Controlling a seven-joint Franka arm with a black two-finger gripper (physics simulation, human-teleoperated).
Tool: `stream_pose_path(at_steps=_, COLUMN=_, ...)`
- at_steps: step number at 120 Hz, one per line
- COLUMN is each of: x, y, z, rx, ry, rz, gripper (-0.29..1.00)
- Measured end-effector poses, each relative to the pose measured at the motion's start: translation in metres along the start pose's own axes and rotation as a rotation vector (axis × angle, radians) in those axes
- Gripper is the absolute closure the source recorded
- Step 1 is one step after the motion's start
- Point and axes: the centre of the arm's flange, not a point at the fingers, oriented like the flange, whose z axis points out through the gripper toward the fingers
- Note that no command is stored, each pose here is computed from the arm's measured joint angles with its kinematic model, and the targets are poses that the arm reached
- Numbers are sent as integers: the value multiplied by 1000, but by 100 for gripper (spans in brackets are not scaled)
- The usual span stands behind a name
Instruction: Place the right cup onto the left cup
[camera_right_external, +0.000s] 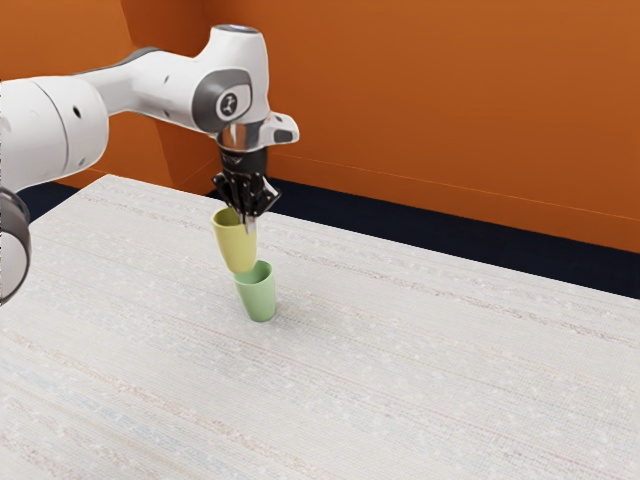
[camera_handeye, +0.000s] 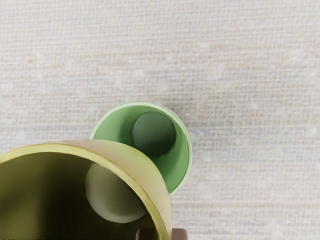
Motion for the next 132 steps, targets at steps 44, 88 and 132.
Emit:
stream_pose_path(at_steps=44, x=14, y=4, z=16, rx=7, ry=-17, rz=11, gripper=79)
stream_pose_path(at_steps=88, x=23, y=5, z=35, rx=6, ry=-34, rz=15, gripper=75)
stream_pose_path(at_steps=132, x=2, y=27, z=-11, rx=-24, ry=-5, rz=41, gripper=15)
